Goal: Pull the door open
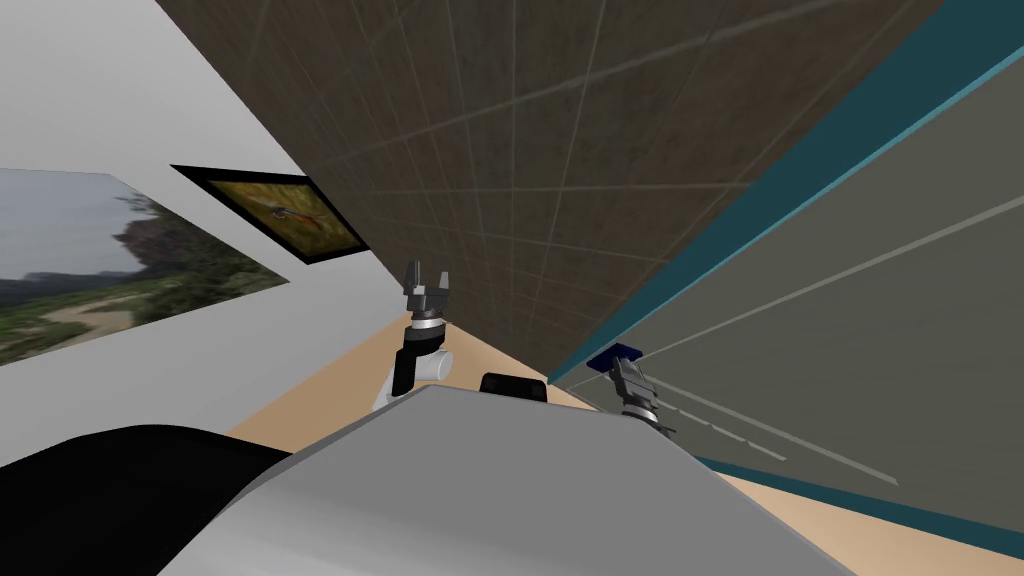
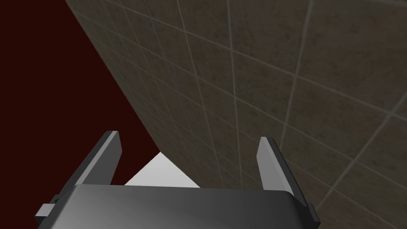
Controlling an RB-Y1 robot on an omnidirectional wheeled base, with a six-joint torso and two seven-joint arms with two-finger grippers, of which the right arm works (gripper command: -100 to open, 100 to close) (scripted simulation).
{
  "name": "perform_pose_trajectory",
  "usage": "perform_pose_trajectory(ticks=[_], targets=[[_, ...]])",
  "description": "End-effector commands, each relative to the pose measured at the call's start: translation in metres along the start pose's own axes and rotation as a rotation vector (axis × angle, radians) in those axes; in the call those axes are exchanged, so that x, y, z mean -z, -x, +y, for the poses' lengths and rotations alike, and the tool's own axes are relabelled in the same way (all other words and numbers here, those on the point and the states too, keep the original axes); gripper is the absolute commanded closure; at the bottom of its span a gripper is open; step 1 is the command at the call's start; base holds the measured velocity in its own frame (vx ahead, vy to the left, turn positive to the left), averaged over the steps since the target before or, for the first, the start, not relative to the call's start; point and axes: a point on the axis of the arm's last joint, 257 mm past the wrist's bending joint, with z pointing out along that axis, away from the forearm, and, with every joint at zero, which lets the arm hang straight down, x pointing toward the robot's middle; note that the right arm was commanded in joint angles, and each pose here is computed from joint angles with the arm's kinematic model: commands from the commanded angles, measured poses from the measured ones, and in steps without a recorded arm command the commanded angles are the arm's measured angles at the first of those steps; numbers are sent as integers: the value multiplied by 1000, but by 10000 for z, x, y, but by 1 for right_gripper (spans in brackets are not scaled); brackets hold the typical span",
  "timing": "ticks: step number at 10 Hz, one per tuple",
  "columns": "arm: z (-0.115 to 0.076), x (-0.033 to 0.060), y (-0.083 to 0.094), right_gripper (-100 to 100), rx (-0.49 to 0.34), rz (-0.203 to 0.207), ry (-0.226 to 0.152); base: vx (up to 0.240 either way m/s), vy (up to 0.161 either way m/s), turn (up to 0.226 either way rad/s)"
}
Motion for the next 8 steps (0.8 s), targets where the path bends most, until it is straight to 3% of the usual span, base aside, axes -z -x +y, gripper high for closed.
perform_pose_trajectory(ticks=[1, 4, 8], targets=[[-9, 2, -5, 100, -2, 2, 0, -18, 6, -1], [-16, 16, 21, 100, -2, -7, -13, -33, -6, 27], [-44, 22, 15, 100, -7, -7, -44, -185, -14, 101]])
